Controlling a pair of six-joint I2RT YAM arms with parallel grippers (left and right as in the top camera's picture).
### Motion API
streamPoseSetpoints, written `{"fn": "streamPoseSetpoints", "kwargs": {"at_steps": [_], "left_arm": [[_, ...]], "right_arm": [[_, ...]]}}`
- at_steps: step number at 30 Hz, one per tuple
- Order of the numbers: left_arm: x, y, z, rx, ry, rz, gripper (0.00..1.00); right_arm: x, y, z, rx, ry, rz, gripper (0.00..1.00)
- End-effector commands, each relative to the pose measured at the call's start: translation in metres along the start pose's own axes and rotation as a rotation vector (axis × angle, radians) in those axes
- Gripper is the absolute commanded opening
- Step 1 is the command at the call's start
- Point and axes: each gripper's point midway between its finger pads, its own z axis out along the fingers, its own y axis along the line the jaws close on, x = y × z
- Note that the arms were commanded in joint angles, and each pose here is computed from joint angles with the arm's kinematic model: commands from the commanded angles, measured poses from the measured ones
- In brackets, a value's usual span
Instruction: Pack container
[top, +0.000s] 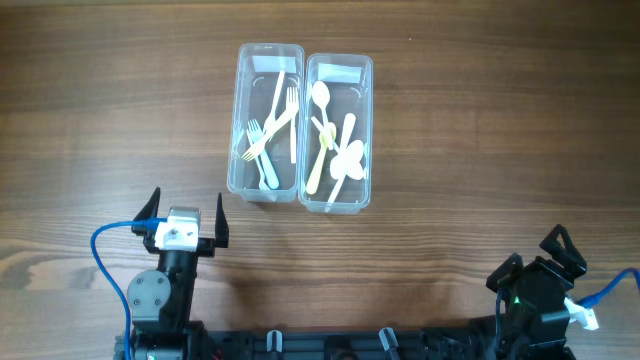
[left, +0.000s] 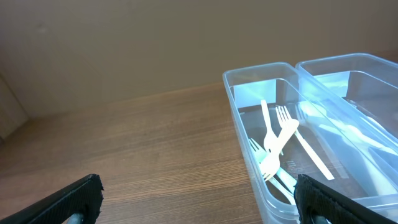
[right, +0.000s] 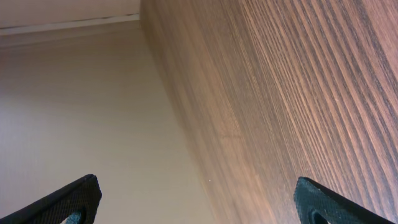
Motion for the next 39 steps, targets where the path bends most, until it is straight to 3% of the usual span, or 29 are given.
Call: {"fn": "streamPoseSetpoints", "kwargs": {"at_steps": [1, 7, 10, 15, 17, 18, 19, 20, 22, 25, 29, 30, 33, 36, 39], "left_arm": [[0.002, 0.0, 0.0, -0.002, -0.003, 0.022, 1.0], [0.002, 0.0, 0.0, -0.002, -0.003, 0.022, 1.0], [0.002, 0.0, 0.0, -0.002, -0.003, 0.022, 1.0], [0.002, 0.0, 0.0, -0.002, -0.003, 0.022, 1.0], [0.002, 0.0, 0.0, -0.002, -0.003, 0.022, 1.0], [0.002, 0.0, 0.0, -0.002, -0.003, 0.022, 1.0], [0.002, 0.0, 0.0, -0.002, -0.003, 0.022, 1.0], [0.002, 0.0, 0.0, -0.002, -0.003, 0.022, 1.0], [0.002, 0.0, 0.0, -0.002, -0.003, 0.022, 1.0], [0.002, 0.0, 0.0, -0.002, -0.003, 0.022, 1.0], [0.002, 0.0, 0.0, -0.002, -0.003, 0.022, 1.0], [0.002, 0.0, 0.0, -0.002, -0.003, 0.022, 1.0], [0.002, 0.0, 0.0, -0.002, -0.003, 0.022, 1.0], [0.002, 0.0, 0.0, -0.002, -0.003, 0.022, 1.0], [0.002, 0.0, 0.0, -0.002, -0.003, 0.022, 1.0]], "right_arm": [[-0.003, 0.003, -0.001, -0.015, -0.011, 0.012, 1.0], [-0.004, -0.006, -0.001, 0.025, -0.012, -0.011, 1.0], [0.013, 0.032, -0.004, -0.122, 0.056, 0.046, 1.0], [0.031, 0.105, -0.026, -0.429, 0.076, -0.171, 1.0], [0.036, 0.135, -0.042, -0.568, 0.04, -0.359, 1.0], [0.049, 0.152, -0.057, -0.677, 0.027, -0.571, 1.0], [0.077, 0.167, -0.08, -0.856, 0.033, -0.926, 1.0], [0.093, 0.164, -0.087, -0.926, 0.046, -1.113, 1.0], [0.103, 0.138, -0.073, -0.877, 0.073, -1.347, 1.0], [0.101, 0.091, -0.042, -0.703, 0.141, -1.545, 1.0], [0.107, 0.074, -0.026, -0.697, 0.166, -1.56, 1.0], [0.126, 0.051, -0.025, -0.785, 0.243, -1.753, 1.0], [0.149, 0.02, -0.03, -0.971, 0.337, -2.023, 1.0], [0.164, -0.014, -0.03, -1.147, 0.405, -2.197, 1.0], [0.164, -0.019, -0.025, -1.184, 0.388, -2.229, 1.0]]}}
